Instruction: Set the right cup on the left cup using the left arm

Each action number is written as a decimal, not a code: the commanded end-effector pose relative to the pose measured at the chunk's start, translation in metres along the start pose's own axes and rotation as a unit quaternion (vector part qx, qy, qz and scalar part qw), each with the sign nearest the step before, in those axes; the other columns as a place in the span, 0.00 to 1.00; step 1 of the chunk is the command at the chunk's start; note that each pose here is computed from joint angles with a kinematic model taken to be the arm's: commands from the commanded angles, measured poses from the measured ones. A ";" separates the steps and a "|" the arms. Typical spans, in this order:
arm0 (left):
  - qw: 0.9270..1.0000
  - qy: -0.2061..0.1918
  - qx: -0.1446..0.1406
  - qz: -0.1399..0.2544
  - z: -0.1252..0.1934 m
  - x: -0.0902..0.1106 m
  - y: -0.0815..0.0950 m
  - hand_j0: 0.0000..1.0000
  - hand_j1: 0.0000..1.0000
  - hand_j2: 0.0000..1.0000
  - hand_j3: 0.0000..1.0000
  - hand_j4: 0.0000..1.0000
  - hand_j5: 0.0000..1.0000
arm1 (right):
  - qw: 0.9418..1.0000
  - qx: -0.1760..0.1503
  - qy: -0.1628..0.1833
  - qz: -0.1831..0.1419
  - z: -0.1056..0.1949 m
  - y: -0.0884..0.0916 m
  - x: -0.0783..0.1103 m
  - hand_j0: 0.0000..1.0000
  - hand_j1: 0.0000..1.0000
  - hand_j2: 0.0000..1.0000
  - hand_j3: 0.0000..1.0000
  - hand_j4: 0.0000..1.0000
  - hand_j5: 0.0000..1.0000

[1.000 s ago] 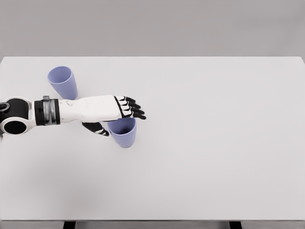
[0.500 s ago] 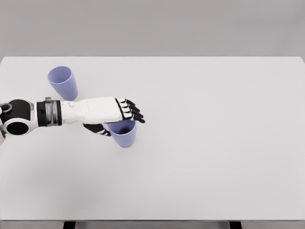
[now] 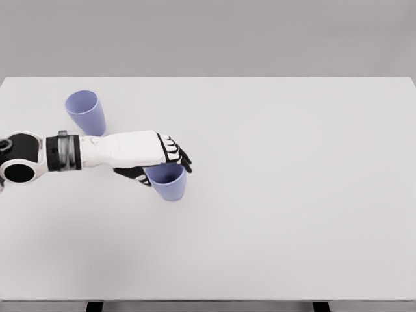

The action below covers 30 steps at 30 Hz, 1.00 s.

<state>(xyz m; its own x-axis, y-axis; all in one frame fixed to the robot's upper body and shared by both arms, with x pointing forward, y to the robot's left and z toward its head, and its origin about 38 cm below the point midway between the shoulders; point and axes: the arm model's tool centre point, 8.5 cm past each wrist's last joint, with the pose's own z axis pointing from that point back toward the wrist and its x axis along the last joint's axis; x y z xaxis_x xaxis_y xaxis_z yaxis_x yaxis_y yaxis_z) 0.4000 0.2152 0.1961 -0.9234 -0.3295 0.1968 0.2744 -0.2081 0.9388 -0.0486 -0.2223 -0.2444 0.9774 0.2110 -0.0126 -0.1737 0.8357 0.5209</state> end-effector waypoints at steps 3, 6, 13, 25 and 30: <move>1.000 0.008 0.019 0.002 0.011 -0.004 0.014 0.62 0.62 0.62 0.62 0.62 0.62 | 1.000 0.001 0.001 0.000 0.000 0.000 -0.001 1.00 1.00 1.00 1.00 1.00 1.00; 1.000 0.019 0.025 -0.002 0.025 -0.009 0.024 0.62 0.62 0.62 0.62 0.62 0.62 | 1.000 0.001 0.001 0.000 0.000 0.000 -0.001 1.00 1.00 1.00 1.00 1.00 1.00; 0.998 0.043 0.037 -0.014 0.046 -0.017 0.047 0.62 0.62 0.62 0.62 0.62 0.62 | 1.000 0.001 0.001 0.001 0.000 0.000 -0.001 1.00 1.00 1.00 1.00 1.00 1.00; 0.993 0.097 0.064 -0.012 0.075 -0.046 0.076 0.62 0.62 0.62 0.62 0.62 0.62 | 1.000 0.001 0.001 0.000 0.000 0.000 -0.001 1.00 1.00 1.00 1.00 1.00 1.00; 0.990 0.117 0.071 -0.014 0.082 -0.058 0.084 0.62 0.62 0.62 0.62 0.62 0.62 | 1.000 0.000 0.000 0.001 0.000 0.000 0.000 1.00 1.00 1.00 1.00 1.00 1.00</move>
<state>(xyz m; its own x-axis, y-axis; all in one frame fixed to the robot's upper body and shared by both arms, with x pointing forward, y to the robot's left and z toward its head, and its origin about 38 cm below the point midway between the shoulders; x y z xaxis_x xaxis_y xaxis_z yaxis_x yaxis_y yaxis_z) 0.4512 0.2880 0.2890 -0.8492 -0.5180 0.1030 0.1825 -0.1048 0.9776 -0.0486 -0.2223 -0.2444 0.9774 0.2110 -0.0127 -0.1736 0.8357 0.5209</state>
